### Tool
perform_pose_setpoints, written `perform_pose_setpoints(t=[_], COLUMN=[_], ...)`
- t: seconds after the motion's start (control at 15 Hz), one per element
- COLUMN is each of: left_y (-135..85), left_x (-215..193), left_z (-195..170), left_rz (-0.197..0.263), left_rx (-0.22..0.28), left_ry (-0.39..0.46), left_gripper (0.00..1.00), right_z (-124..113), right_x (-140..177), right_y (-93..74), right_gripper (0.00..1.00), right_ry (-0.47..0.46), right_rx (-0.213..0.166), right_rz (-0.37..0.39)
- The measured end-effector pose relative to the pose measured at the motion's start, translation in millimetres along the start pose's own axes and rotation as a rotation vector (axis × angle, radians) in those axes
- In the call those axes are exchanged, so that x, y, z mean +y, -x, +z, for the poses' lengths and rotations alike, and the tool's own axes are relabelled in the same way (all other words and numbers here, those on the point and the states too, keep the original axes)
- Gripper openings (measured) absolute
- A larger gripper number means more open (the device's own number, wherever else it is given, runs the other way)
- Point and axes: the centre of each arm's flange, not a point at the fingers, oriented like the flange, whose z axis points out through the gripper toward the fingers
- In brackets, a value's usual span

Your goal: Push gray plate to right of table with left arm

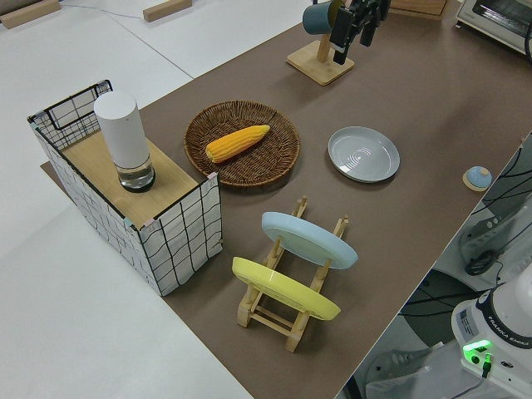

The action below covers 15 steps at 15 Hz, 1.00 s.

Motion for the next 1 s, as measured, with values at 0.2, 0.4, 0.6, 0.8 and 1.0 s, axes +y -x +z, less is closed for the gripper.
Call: perform_pose_setpoints(t=[0.2, 0.4, 0.6, 0.8, 1.0], left_y=[-1, -2, -1, 4, 7], left_x=[-1, -1, -7, -10, -11], left_z=[23, 51, 77, 98, 120], left_rz=[-0.006, -0.010, -0.024, -0.032, -0.042], left_rx=[-0.030, -0.048, -0.069, -0.106, -0.123], left_ry=[0.011, 0.026, 0.029, 0.035, 0.049], left_gripper=[1.00, 1.00, 0.99, 0.99, 0.99], right_z=[0, 0, 0, 0, 0], right_x=[0, 0, 0, 0, 0], right_y=[0.0, 0.0, 0.0, 0.0, 0.0], right_gripper=[1.00, 1.00, 1.00, 1.00, 1.00], right_ry=[0.000, 0.000, 0.000, 0.000, 0.000], right_rx=[0.000, 0.000, 0.000, 0.000, 0.000], right_rz=[0.000, 0.000, 0.000, 0.000, 0.000])
